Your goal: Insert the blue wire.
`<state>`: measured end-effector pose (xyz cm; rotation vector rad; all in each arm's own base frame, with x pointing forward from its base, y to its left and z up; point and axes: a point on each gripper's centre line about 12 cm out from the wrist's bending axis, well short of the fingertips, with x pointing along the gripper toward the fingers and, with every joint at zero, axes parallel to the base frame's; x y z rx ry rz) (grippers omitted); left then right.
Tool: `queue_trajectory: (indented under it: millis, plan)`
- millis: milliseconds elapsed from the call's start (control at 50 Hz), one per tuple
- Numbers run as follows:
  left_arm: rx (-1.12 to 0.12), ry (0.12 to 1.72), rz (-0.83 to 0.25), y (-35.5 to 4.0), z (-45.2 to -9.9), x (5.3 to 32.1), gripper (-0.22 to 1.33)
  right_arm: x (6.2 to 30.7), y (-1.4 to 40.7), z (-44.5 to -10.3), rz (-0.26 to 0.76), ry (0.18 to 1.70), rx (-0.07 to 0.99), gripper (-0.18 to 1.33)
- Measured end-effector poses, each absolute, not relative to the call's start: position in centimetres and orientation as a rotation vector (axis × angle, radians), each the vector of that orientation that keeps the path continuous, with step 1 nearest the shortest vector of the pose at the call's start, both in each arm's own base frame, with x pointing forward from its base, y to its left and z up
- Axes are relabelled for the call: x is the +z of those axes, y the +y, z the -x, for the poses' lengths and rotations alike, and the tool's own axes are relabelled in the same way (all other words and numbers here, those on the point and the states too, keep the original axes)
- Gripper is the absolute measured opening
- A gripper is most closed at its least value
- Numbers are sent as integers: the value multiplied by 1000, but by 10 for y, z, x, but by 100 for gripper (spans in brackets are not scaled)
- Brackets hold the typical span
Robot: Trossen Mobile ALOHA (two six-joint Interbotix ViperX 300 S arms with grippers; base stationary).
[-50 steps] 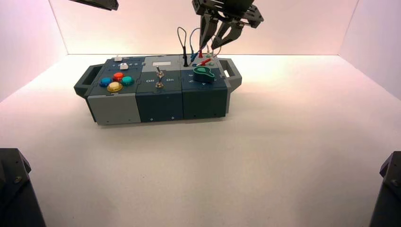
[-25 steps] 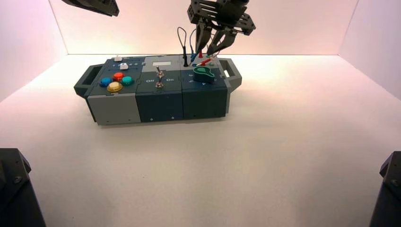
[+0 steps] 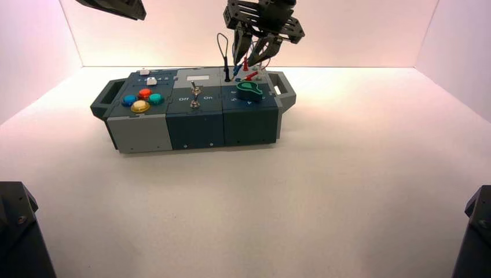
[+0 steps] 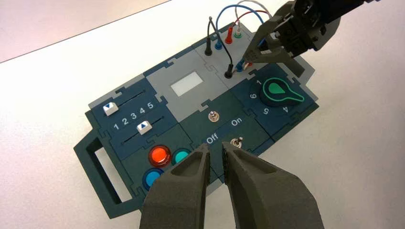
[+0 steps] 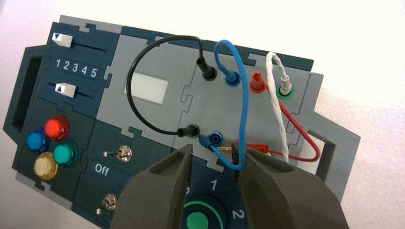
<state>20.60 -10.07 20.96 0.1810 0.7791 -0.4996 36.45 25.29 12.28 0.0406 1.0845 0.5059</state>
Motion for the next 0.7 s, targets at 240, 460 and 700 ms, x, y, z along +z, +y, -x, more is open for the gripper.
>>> queue_trajectory:
  millis: [240,460,700]
  plan:
    - [-500,779,-181,-101,-206,210,32,121,254,-366,-41,1089,506,84]
    - [-500,777,-182,-101,-206,210,32,116,255,-365,-37,1101,506,84]
    - [-500,777,-182,-101,-206,210,32,111,257,-366,-34,1111,506,82]
